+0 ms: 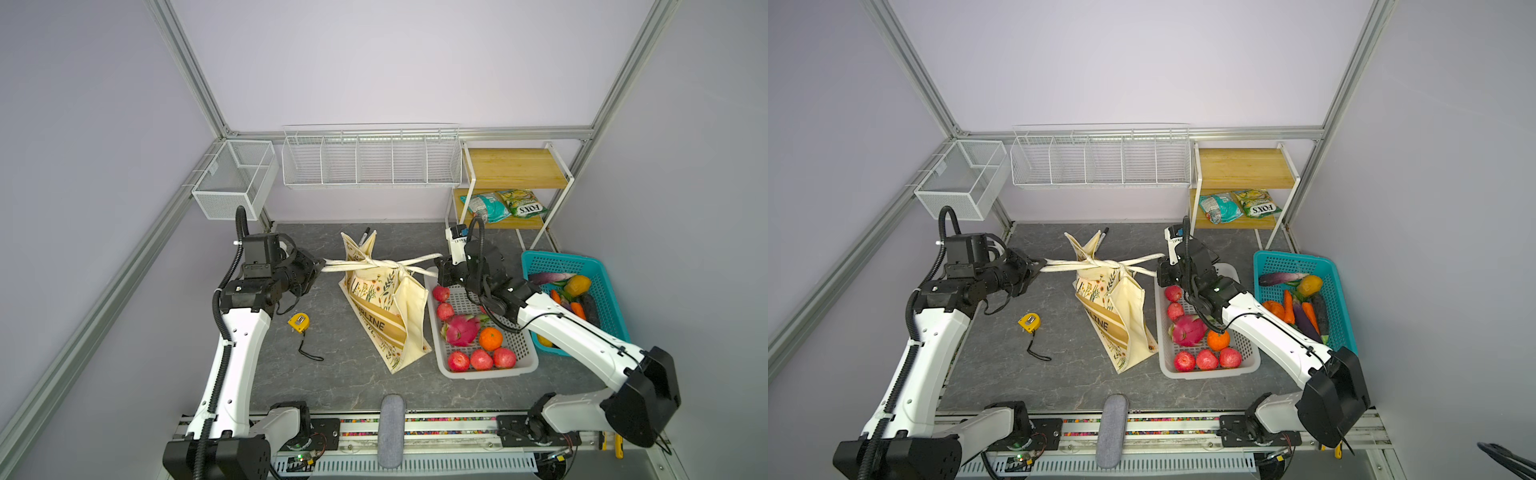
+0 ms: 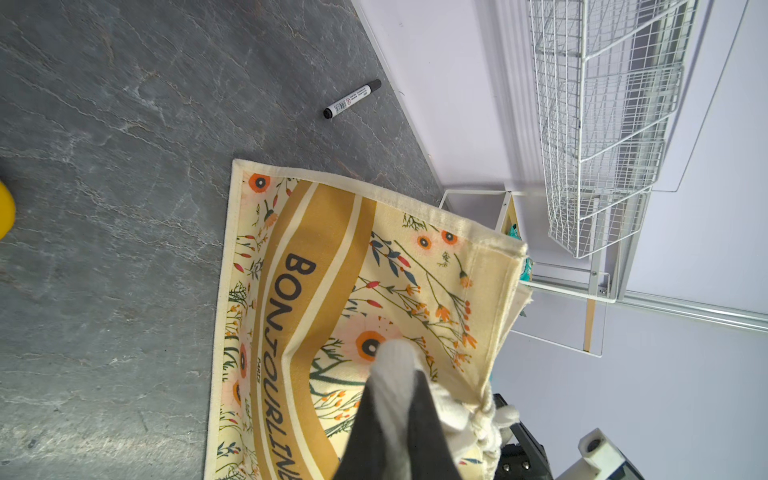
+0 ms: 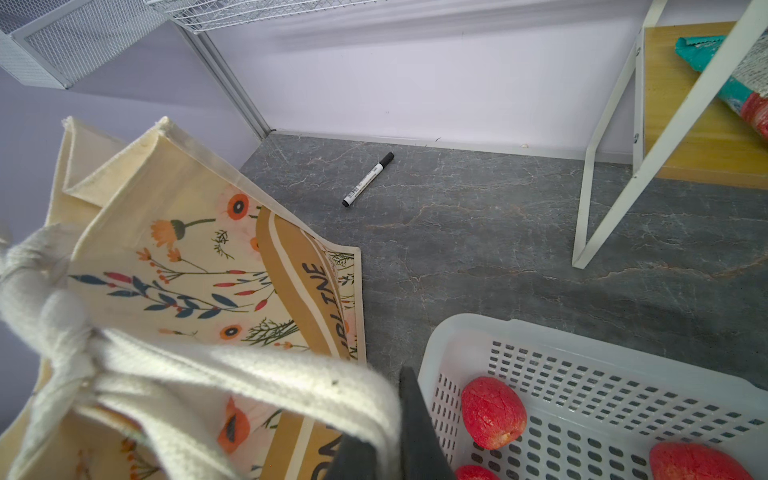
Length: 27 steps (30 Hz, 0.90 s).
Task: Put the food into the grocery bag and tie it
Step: 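Pull the knotted white handles apart with both grippers to tighten the knot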
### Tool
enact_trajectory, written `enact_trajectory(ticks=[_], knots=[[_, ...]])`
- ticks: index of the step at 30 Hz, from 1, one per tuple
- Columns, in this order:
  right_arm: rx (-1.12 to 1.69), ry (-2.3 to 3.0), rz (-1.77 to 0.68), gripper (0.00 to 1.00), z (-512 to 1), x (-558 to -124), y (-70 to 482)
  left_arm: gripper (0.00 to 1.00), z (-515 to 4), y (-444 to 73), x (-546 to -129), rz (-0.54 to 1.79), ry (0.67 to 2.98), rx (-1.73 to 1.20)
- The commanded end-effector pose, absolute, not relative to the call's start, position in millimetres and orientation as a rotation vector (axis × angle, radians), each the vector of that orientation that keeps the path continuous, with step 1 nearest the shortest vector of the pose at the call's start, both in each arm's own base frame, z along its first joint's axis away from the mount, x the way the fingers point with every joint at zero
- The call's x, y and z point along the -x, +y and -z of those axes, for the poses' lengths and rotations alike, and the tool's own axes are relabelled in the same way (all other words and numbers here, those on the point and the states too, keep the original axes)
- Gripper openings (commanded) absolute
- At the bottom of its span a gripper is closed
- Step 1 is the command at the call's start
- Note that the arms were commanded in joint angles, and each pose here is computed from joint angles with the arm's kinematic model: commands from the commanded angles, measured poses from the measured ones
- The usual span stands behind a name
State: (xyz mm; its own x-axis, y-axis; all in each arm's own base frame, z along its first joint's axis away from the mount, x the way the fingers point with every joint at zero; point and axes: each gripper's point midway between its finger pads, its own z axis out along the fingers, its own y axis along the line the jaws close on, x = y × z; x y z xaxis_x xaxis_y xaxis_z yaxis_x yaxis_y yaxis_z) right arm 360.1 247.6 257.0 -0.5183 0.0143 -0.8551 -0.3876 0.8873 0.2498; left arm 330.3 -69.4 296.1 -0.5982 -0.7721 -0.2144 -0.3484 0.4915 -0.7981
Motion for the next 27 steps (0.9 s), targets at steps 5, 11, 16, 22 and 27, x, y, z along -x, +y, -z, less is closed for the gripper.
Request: enact_trajectory(ticks=[5,11,16,22,27], knots=[[-0.258,2.089,0.302,0.07,-236,-376,45,0.00,-316,82,-345,0.361,1.787,1.234],[-0.261,2.083,0.315,0.07,-239,-374,35,0.00,-315,87,-350,0.375,1.767,1.254],[-0.209,2.086,0.259,0.07,-240,-376,44,0.00,-316,85,-354,0.414,1.760,1.247],[0.052,2.043,-0.055,0.07,-254,-390,112,0.00,-311,28,-377,0.707,1.832,1.108],[0.261,2.006,-0.149,0.07,-268,-390,160,0.00,-295,-24,-365,0.838,2.035,0.986]])
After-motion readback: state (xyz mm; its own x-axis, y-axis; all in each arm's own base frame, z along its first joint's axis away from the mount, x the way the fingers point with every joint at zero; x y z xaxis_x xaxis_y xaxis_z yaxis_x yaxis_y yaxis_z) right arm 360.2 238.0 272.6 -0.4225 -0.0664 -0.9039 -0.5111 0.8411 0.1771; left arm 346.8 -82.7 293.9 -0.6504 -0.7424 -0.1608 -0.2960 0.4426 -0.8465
